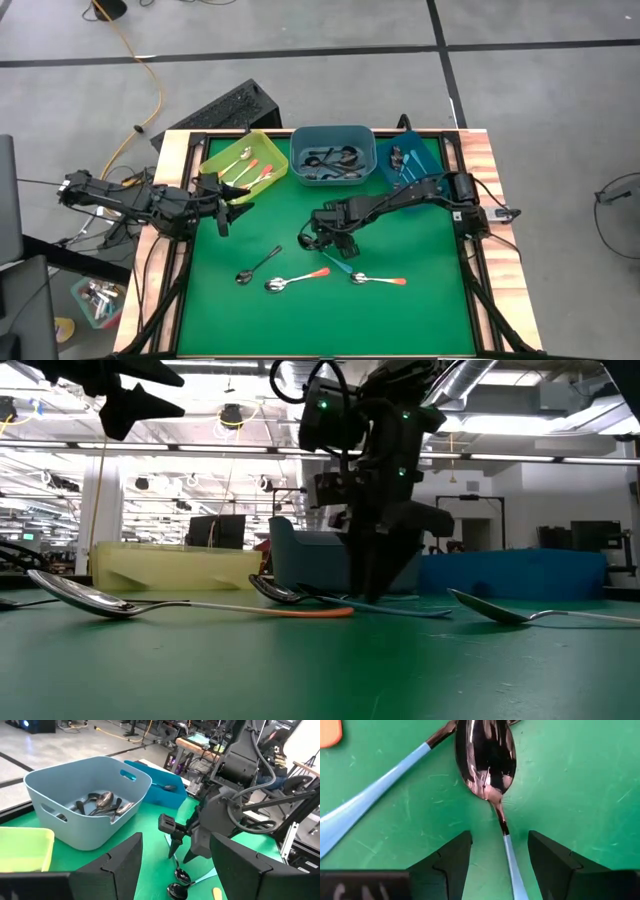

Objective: Sort silverware by color (type)
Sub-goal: Put the blue spoon into the blue bin

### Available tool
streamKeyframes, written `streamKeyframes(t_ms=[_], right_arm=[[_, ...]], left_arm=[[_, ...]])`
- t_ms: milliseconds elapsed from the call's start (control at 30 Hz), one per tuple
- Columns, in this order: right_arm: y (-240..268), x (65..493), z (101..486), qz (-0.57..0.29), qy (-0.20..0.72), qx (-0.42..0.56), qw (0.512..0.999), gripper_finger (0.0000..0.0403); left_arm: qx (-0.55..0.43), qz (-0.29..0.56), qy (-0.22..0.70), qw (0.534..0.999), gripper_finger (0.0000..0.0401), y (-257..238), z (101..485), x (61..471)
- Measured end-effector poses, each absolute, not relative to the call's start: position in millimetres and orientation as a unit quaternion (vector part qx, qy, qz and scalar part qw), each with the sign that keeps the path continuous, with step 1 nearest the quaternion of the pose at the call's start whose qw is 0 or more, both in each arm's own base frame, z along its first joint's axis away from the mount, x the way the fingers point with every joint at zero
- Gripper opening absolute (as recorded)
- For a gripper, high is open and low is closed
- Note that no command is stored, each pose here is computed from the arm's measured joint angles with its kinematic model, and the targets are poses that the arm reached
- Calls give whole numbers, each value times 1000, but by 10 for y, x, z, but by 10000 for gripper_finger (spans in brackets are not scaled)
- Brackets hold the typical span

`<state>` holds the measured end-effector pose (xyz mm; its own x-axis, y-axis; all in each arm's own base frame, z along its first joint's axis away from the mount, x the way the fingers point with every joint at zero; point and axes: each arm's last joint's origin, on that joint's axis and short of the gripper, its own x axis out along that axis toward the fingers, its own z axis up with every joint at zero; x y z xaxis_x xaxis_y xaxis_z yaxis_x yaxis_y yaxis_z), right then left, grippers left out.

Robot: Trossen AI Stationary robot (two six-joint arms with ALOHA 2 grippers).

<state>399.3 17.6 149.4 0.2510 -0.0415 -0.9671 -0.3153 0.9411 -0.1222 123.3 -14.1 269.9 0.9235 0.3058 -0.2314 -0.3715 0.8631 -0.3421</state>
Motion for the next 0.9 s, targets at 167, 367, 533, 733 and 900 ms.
streamKeyframes(t_ms=[167,367,533,733,900], right_arm=[[144,3980,1482,70,610,-125,779,177],[106,3981,1480,19,614,-60,787,70],[111,3975,1482,-6,617,-27,787,12],[133,3998,1485,-33,606,8,795,17],[162,4102,1505,-48,559,2,828,11]], left_arm=[[-211,183,96,955,215,-139,2666,1223],[-197,211,108,951,215,-122,2631,1207],[-153,230,107,955,215,-108,2637,1203],[-145,264,92,949,215,-89,2651,1196],[-166,226,102,955,215,-112,2646,1205]])
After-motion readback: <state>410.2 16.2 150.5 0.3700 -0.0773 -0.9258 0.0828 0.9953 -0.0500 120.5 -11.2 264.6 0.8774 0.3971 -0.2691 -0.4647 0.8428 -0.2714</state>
